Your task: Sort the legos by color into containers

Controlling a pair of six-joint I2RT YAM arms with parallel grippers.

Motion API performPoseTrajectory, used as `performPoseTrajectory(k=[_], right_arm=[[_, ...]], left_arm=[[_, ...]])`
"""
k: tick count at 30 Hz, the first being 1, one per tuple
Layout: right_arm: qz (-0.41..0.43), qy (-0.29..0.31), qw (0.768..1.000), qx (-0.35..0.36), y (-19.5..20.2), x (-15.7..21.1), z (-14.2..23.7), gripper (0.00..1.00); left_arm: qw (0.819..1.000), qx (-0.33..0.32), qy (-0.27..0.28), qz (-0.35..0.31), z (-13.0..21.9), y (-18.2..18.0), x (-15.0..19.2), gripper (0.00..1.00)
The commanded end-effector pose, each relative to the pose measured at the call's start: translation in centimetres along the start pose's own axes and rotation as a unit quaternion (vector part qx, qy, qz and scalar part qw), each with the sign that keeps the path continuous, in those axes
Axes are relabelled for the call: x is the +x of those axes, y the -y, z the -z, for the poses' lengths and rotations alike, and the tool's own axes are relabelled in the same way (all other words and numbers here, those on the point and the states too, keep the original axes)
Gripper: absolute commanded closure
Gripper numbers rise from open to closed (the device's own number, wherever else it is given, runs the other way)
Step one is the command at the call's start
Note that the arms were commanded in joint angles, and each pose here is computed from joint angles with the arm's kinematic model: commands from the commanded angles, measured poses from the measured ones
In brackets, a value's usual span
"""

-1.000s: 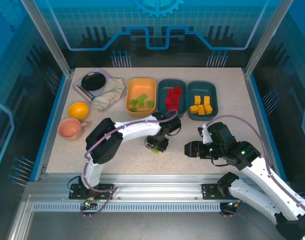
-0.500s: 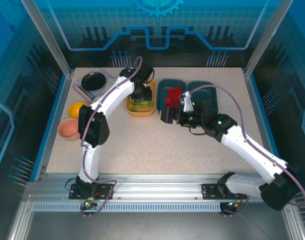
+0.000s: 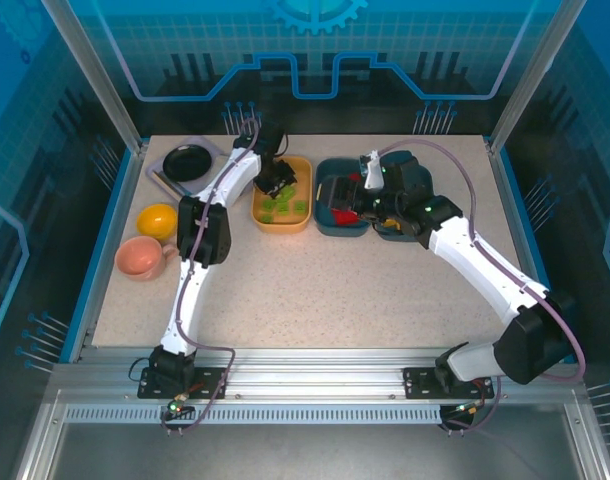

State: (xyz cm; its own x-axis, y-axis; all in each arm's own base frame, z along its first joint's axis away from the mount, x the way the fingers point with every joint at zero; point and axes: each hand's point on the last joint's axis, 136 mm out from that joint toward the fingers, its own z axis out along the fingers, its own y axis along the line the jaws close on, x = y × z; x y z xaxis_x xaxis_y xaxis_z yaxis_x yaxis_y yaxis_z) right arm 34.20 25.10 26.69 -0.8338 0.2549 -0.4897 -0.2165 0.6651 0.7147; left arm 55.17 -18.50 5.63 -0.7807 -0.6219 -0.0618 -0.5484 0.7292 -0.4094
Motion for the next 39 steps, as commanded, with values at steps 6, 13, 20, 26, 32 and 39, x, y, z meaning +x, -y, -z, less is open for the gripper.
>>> performPoseTrajectory(k=[6,13,20,26,32,39], right_arm=[[-0.014,-0.024,1.0,-0.001,1.4,1.5,-0.5,0.03],[-0.009,-0.03,0.999,0.004,1.5,1.6,-0.3,0.03],[0.041,0.005,0.996,0.077,2.7,0.3,2.4,0.04],[0.101,0.042,0.976,0.19,5.1,-1.3,7.1,0.0],[0.156,0.106,0.942,0.278,7.3,-1.2,13.1,0.0],[0.201,0.15,0.897,0.365,14.1,1.6,14.5,0.0]], left_arm=[[0.992,0.102,0.011,0.075,0.2,4.9,-1.5,0.61],[0.988,0.128,-0.011,0.085,-0.1,5.9,-1.4,0.35],[0.989,0.141,0.027,0.021,8.1,7.5,-0.2,0.23],[0.985,0.15,0.058,-0.063,16.2,4.8,4.5,0.01],[0.977,0.113,0.099,-0.154,22.5,-3.7,10.1,0.01],[0.945,-0.032,0.26,-0.195,25.5,-17.6,11.1,0.01]])
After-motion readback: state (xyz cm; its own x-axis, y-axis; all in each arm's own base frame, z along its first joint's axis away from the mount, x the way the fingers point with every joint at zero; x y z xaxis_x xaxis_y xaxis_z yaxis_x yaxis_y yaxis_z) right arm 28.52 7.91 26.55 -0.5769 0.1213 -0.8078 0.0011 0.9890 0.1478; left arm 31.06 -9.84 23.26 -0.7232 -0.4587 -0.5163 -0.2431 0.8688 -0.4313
